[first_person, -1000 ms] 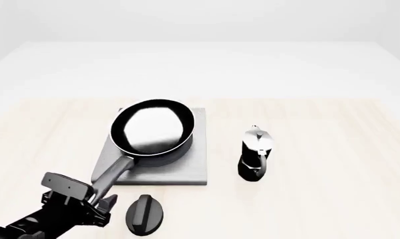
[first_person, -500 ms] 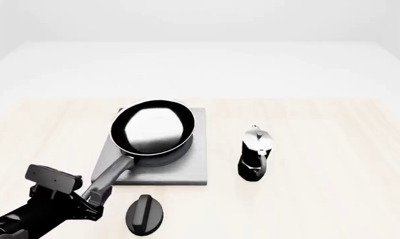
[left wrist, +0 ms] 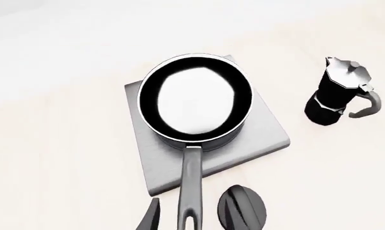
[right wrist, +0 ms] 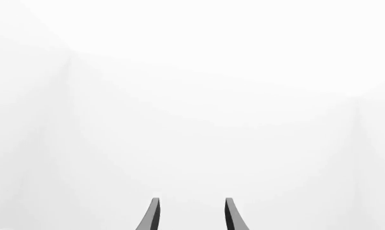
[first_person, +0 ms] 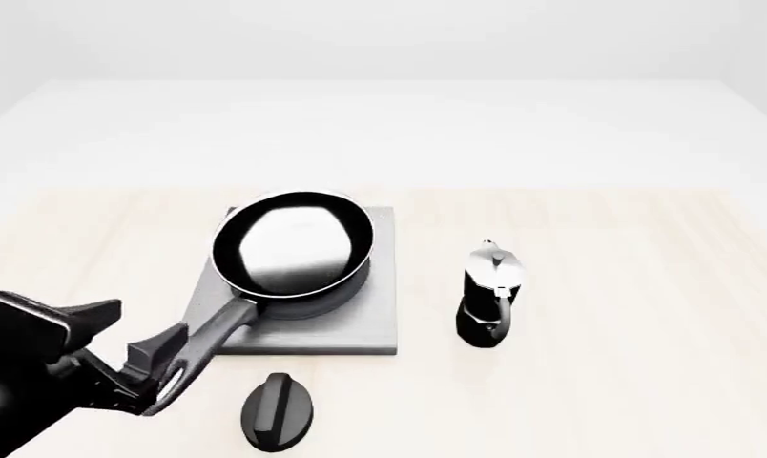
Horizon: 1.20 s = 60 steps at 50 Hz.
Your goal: Put the frying pan on the stove.
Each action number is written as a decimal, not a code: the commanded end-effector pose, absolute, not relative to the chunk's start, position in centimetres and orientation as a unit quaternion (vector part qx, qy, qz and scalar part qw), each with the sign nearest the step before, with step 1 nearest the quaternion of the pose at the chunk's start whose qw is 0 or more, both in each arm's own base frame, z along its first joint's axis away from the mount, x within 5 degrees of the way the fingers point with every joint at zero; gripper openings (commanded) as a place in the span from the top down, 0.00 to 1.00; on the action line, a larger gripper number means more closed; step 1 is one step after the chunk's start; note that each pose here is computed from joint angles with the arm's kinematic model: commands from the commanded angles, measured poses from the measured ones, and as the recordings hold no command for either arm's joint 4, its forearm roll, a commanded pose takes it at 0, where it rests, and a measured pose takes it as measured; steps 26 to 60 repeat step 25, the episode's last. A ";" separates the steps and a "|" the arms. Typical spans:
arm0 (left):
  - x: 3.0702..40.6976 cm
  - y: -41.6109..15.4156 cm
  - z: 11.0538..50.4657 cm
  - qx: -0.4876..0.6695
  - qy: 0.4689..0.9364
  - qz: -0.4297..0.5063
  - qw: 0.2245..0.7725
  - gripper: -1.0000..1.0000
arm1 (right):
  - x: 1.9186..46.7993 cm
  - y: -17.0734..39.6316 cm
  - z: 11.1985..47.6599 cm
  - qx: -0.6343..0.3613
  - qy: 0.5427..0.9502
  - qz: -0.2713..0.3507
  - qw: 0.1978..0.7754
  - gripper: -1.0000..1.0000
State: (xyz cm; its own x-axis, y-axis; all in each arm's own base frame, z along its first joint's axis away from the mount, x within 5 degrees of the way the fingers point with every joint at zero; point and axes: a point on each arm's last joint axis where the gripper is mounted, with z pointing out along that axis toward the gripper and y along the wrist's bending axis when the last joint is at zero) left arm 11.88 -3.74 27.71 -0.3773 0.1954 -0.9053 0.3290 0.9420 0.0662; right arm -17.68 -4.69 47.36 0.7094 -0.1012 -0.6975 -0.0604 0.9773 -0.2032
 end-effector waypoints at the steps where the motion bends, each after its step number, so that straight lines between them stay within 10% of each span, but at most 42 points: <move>1: 9.2 -2.9 32.3 0.156 0.792 -0.066 0.587 0.00 | -17.7 -4.7 47.4 -0.106 0.381 -0.011 0.919 0.00; 25: 2.3 -0.7 40.6 0.134 0.689 -0.061 0.710 0.00 | -18.1 -4.9 47.5 -0.105 0.378 -0.009 0.920 0.00; 60: 2.3 -0.7 40.6 0.134 0.689 -0.061 0.710 0.00 | -18.1 -4.9 47.5 -0.105 0.378 -0.009 0.920 0.00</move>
